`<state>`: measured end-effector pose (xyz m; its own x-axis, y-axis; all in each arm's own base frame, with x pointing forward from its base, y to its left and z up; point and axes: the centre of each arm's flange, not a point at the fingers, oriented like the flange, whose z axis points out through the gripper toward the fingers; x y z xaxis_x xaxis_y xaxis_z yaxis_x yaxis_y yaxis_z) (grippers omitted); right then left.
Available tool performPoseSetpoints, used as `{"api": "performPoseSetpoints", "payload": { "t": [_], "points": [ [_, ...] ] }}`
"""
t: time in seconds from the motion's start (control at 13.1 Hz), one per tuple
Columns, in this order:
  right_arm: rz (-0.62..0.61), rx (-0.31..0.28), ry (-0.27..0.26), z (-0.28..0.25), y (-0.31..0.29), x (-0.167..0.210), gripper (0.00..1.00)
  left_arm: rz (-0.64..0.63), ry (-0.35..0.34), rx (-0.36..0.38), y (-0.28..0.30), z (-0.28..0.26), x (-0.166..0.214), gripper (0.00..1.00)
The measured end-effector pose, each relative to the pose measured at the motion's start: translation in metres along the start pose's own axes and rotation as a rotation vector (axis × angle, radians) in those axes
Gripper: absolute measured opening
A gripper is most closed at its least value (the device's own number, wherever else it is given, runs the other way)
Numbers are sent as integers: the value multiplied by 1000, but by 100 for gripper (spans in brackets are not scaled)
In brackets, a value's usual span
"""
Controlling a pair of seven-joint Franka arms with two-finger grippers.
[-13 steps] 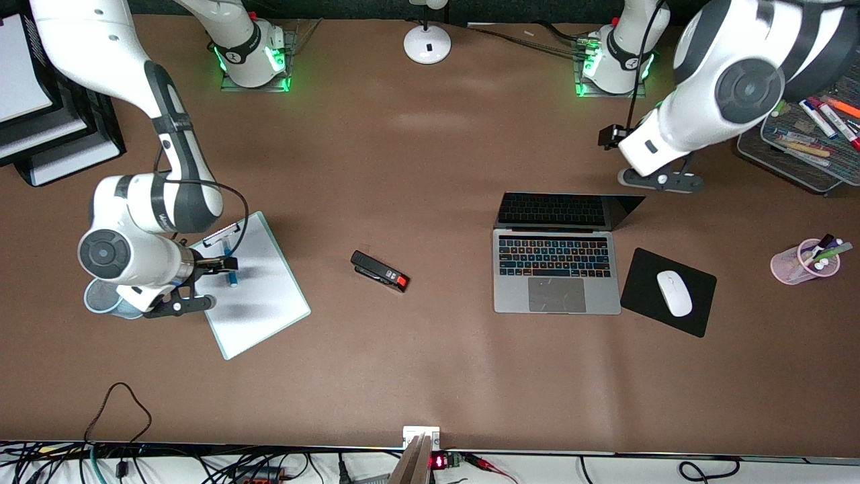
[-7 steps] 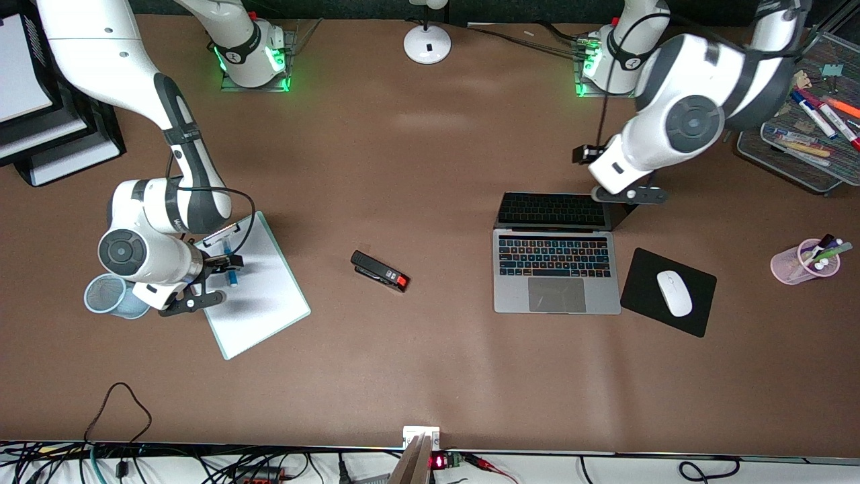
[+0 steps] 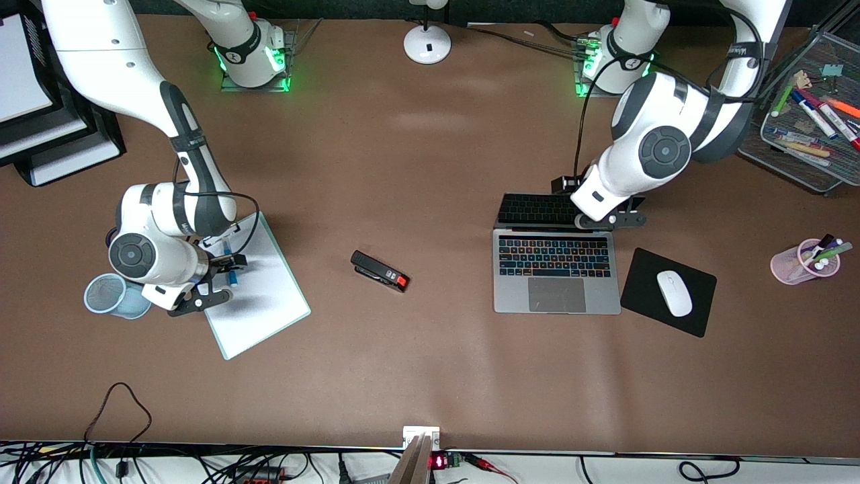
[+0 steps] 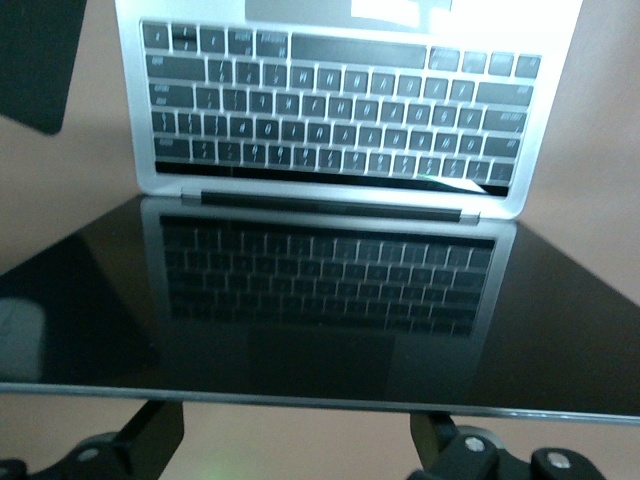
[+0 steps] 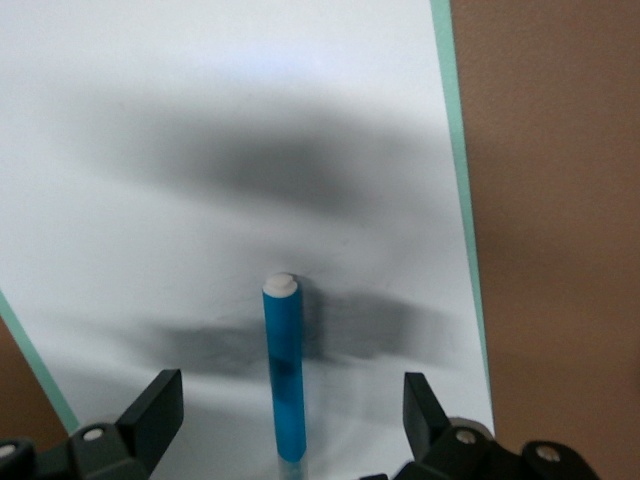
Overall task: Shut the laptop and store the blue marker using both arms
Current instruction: 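Grasp the marker with the right gripper while the left gripper lowers onto the lid, then push the laptop lid down shut with the left gripper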
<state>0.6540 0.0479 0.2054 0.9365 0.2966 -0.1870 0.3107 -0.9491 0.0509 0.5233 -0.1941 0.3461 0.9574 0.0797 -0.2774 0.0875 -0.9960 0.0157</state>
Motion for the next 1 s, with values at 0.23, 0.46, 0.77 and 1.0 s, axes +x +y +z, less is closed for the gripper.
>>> {"api": "performPoseSetpoints", "payload": {
  "t": [0.23, 0.46, 0.77, 1.0],
  "points": [
    [-21, -2, 3, 15, -1, 3, 87, -13, 24, -34, 0, -5, 24, 100],
    [-39, -1, 6, 17, 0, 3, 66, -22, 51, -70, 2, 13, 48, 100],
    [-34, 1, 14, 17, 5, 3, 59, -35, 90, -109, 3, 40, 70, 100],
    [-19, 18, 30, 16, 5, 5, 59, -52, 120, -136, 0, 62, 86, 100]
  ]
}}
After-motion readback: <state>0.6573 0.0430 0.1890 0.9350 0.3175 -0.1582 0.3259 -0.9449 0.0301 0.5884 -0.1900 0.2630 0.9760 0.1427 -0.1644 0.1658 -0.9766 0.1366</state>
